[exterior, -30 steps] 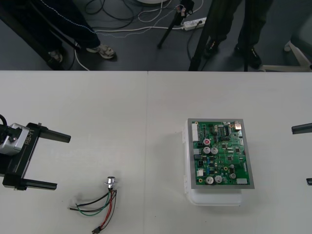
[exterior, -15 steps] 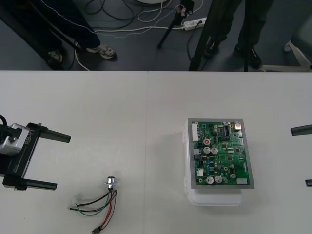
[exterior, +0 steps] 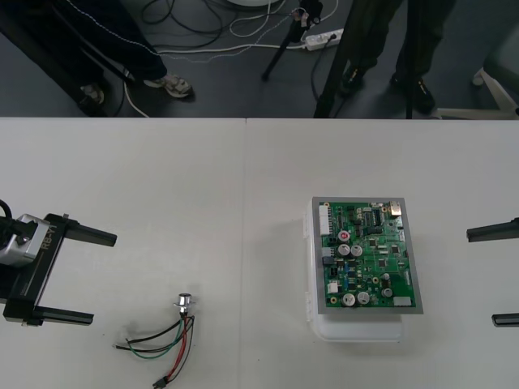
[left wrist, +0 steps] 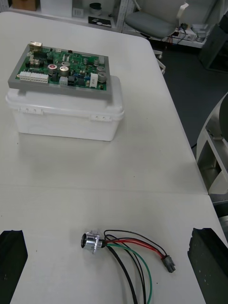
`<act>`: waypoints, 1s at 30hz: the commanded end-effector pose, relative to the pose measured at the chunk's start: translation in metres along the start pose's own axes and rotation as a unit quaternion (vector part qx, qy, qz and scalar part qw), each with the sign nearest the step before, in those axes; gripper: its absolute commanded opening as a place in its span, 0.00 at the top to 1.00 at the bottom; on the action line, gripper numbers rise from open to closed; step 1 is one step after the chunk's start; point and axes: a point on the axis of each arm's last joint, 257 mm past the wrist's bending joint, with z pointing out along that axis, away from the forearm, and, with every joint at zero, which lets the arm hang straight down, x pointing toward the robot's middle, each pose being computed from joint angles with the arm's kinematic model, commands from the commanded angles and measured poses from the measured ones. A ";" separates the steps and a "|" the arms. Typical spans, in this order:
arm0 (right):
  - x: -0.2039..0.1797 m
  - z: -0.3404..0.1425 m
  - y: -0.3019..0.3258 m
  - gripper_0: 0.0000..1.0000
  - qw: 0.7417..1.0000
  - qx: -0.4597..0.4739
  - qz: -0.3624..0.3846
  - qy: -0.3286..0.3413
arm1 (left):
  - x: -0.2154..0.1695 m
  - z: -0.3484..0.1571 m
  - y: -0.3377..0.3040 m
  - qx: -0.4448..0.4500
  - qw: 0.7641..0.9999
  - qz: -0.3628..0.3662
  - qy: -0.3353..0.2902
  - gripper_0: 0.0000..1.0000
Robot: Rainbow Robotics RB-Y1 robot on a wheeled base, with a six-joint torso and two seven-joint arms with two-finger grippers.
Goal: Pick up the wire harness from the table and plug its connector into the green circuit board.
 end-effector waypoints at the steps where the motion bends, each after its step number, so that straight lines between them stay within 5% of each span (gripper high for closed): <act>1: -0.003 -0.005 0.003 0.00 0.999 0.013 0.013 -0.038 | 0.007 0.000 0.000 0.004 1.000 0.004 0.024 0.00; 17: -0.016 -0.027 0.003 0.00 0.992 0.036 0.047 -0.108 | 0.028 -0.003 0.001 0.036 0.975 0.166 0.141 0.00; 30: -0.028 -0.049 -0.021 0.00 0.983 0.072 0.031 -0.165 | 0.040 0.011 0.008 0.079 0.931 0.293 0.203 0.00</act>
